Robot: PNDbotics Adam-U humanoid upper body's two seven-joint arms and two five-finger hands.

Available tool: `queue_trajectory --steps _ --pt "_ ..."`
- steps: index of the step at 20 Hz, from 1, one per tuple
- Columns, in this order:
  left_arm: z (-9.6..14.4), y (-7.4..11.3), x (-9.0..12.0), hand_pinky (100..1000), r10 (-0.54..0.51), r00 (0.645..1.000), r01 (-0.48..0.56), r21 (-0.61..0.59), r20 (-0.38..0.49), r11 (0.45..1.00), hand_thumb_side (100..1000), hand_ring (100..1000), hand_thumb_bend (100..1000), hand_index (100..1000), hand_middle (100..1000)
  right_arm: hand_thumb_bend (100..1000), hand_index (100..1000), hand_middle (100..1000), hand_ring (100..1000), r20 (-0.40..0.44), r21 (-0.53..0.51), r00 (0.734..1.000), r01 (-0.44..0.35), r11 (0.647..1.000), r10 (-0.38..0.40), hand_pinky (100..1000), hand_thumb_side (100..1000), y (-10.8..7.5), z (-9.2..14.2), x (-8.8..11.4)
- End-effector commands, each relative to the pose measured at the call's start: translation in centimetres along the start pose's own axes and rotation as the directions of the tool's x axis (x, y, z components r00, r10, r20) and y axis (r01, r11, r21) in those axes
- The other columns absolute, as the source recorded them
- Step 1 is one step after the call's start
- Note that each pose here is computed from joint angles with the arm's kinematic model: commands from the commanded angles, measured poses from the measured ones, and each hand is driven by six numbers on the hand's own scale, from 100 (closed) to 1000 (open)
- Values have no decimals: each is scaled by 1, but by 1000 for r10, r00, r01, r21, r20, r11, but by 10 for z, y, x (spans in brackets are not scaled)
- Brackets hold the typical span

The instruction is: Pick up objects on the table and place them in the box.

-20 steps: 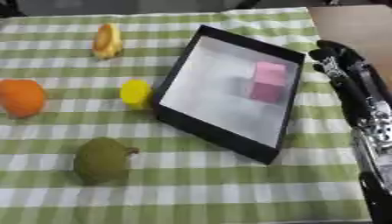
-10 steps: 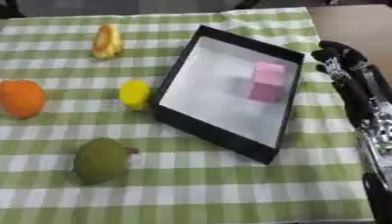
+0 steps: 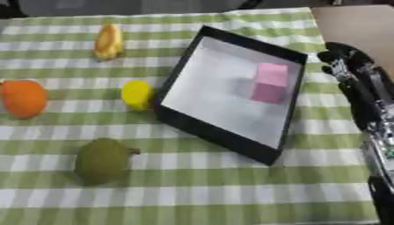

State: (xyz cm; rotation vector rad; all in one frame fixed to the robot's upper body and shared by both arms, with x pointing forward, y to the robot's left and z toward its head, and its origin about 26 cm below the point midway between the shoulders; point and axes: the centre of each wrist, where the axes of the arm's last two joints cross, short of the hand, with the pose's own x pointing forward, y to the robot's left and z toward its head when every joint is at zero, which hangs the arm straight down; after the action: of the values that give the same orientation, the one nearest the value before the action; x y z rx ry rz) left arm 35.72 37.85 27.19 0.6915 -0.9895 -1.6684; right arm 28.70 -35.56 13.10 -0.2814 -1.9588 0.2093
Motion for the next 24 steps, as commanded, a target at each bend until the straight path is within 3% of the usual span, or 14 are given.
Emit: queue_trajectory --steps 1,7,24 --pt "6 10 -4 851 -32 998 33 9 -44 999 100 854 547 877 815 100 824 709 866 23 6 999 -33 999 33 870 653 -6 -3 7" --pt "-3 11 -9 848 -22 997 23 25 -71 999 100 851 557 879 814 100 824 710 866 20 10 999 -35 999 34 870 653 -6 -2 7" --pt "-42 16 -17 856 94 996 -93 -80 1 992 291 860 532 871 826 100 824 712 867 27 21 999 -24 999 23 870 646 -5 -3 7"
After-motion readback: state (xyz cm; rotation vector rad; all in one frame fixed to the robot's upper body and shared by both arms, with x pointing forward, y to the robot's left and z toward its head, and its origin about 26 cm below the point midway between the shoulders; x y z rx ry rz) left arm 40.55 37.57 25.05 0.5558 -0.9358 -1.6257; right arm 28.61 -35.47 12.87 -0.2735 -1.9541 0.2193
